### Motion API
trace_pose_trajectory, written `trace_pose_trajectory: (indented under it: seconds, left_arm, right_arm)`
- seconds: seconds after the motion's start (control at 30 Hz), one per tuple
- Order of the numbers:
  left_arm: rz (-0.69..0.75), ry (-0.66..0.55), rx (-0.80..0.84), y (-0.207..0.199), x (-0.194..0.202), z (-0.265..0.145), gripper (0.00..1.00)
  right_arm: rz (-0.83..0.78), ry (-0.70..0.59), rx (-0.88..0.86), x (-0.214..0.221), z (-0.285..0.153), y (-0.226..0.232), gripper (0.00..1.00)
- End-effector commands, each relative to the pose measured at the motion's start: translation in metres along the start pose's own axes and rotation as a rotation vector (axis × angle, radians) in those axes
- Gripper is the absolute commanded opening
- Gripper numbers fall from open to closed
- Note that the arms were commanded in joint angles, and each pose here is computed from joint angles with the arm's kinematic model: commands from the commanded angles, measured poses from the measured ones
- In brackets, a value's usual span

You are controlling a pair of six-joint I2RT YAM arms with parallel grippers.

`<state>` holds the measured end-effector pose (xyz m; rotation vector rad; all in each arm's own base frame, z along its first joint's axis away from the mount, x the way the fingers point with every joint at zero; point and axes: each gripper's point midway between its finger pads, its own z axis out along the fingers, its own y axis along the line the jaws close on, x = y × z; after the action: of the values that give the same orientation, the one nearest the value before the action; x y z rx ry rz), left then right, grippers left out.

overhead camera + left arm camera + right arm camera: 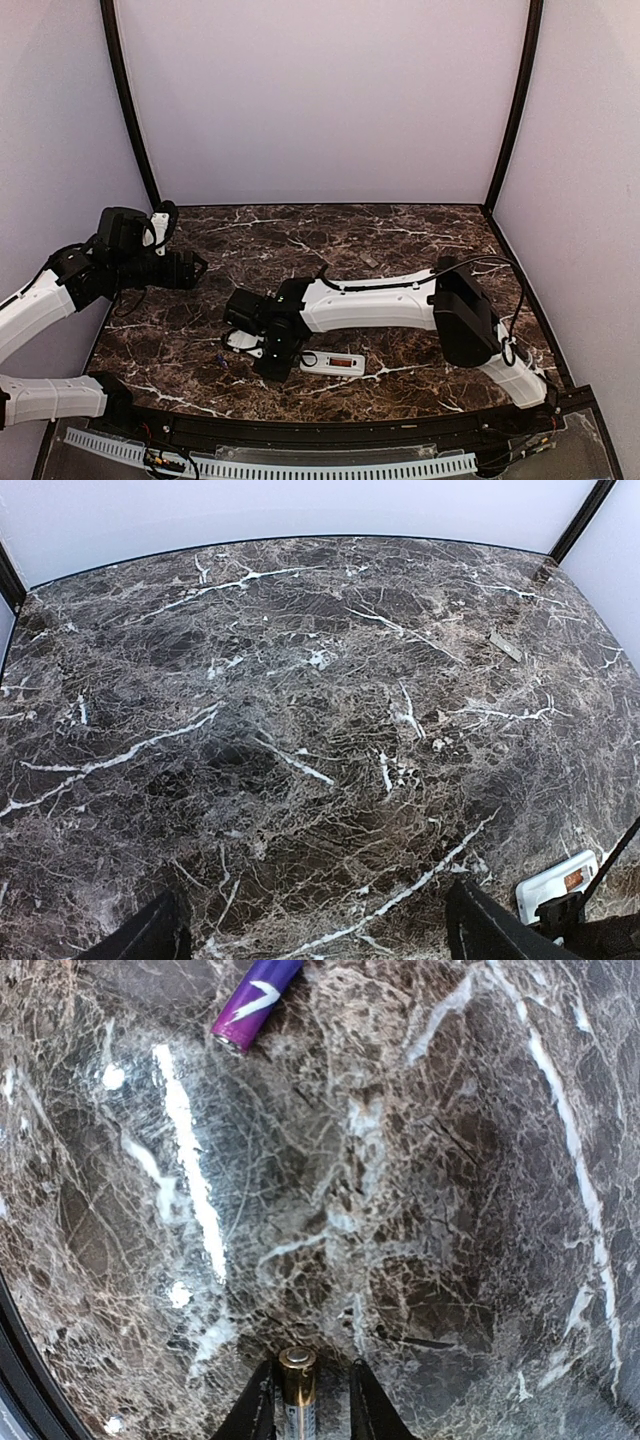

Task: Load the batteries into the remote control
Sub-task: Pick up the battery at the center of the board, then place the battery in the battery compartment.

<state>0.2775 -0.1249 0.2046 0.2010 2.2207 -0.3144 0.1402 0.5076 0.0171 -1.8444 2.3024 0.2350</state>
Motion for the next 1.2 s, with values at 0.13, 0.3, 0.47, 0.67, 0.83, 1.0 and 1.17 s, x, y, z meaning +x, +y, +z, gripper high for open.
trace_pose_trajectory:
  seconds: [0.13, 0.3, 0.47, 0.67, 0.83, 1.0, 1.17]
  left_arm:
    - [0.003, -0.018, -0.010, 0.002, -0.007, -0.008, 0.87]
    - [0.005, -0.018, -0.010, 0.002, -0.007, -0.009, 0.87]
    - [0.002, -0.016, -0.008, 0.002, -0.005, -0.008, 0.87]
    - [0.001, -0.018, -0.004, 0.002, -0.005, -0.007, 0.87]
    - [-0.001, -0.018, -0.002, 0.001, -0.005, -0.006, 0.87]
    - [-0.001, -0.019, -0.001, 0.001, -0.005, -0.006, 0.87]
    - [0.000, -0.026, -0.004, 0.002, -0.006, -0.008, 0.87]
  right_arm:
    - [0.020, 0.283, 0.021, 0.077, 0.043, 0.000, 0.23]
    - [0.013, 0.310, 0.054, 0.083, 0.038, -0.006, 0.23]
    - [0.013, 0.314, 0.044, 0.084, 0.035, -0.004, 0.23]
    - [0.014, 0.320, 0.044, 0.086, 0.032, -0.003, 0.22]
    - [0.009, 0.326, 0.034, 0.087, 0.034, 0.002, 0.19]
    - [0.011, 0.313, 0.005, 0.084, 0.039, 0.007, 0.05]
    - [0.008, 0.285, 0.007, 0.076, 0.036, 0.007, 0.00]
